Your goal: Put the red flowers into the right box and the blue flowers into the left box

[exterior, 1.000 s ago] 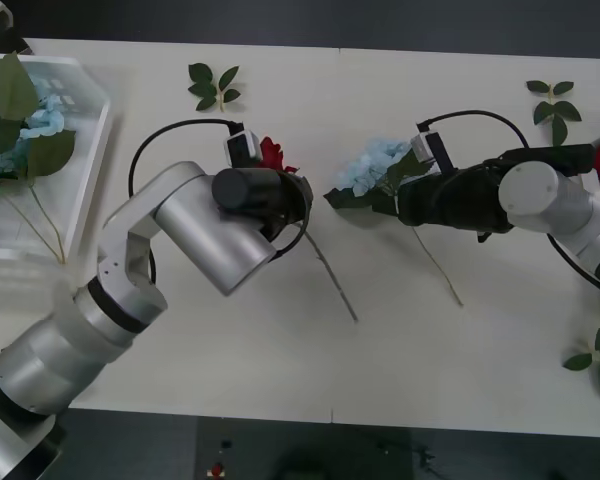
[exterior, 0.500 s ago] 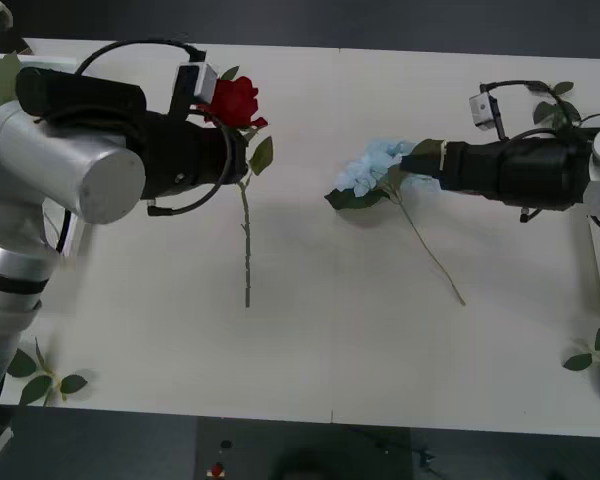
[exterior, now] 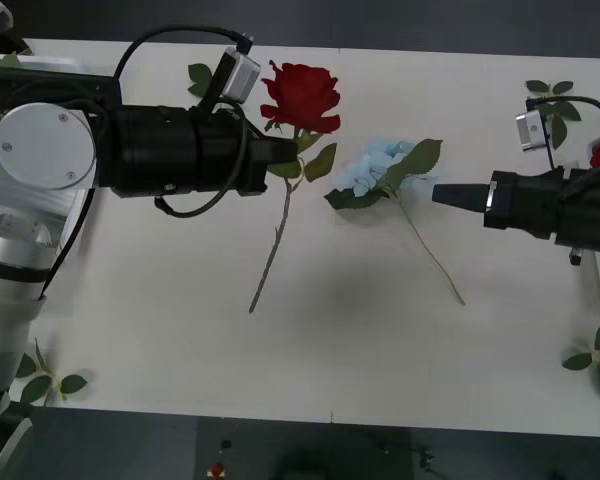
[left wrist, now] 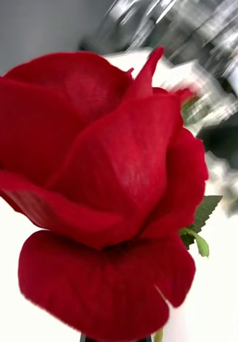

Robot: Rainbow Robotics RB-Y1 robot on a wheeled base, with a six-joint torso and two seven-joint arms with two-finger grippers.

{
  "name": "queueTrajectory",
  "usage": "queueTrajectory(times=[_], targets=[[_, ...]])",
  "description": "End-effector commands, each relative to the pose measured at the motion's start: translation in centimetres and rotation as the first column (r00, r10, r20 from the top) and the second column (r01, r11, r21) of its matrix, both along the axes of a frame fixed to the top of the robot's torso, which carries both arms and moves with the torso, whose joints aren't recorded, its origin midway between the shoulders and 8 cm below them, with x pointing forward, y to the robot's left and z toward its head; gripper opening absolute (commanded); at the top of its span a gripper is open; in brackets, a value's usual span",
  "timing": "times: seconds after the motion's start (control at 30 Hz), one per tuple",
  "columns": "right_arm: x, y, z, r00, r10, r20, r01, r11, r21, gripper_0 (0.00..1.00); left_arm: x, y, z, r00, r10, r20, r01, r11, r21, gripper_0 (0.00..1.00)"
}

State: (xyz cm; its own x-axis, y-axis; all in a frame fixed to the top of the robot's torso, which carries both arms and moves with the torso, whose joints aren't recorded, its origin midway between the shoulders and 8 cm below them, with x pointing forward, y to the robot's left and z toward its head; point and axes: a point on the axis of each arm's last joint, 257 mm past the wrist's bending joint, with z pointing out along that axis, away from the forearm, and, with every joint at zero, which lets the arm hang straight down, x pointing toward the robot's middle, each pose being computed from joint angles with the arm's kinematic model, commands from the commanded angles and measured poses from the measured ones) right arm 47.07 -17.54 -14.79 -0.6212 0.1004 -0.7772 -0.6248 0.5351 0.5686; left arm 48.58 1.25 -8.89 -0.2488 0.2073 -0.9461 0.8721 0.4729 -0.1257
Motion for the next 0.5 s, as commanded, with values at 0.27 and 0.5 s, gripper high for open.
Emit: queueTrajectory(times=[0.27, 0.5], targets=[[-5.0, 2.9, -0.4, 0.999, 0.039, 0.027, -0.039, 0.999, 0.011, 1.0, -1.2, -3.3, 3.2, 0.976, -0.15, 0.156, 0.186, 0.948, -0.257, 0.0], [-5.3, 3.9, -0.2, 0.998, 0.057, 0.037, -0.059, 0.998, 0.033, 1.0, -2.5, -6.9, 5.7, 0.983, -0.158, 0.096, 0.184, 0.874, -0.45, 0.0]])
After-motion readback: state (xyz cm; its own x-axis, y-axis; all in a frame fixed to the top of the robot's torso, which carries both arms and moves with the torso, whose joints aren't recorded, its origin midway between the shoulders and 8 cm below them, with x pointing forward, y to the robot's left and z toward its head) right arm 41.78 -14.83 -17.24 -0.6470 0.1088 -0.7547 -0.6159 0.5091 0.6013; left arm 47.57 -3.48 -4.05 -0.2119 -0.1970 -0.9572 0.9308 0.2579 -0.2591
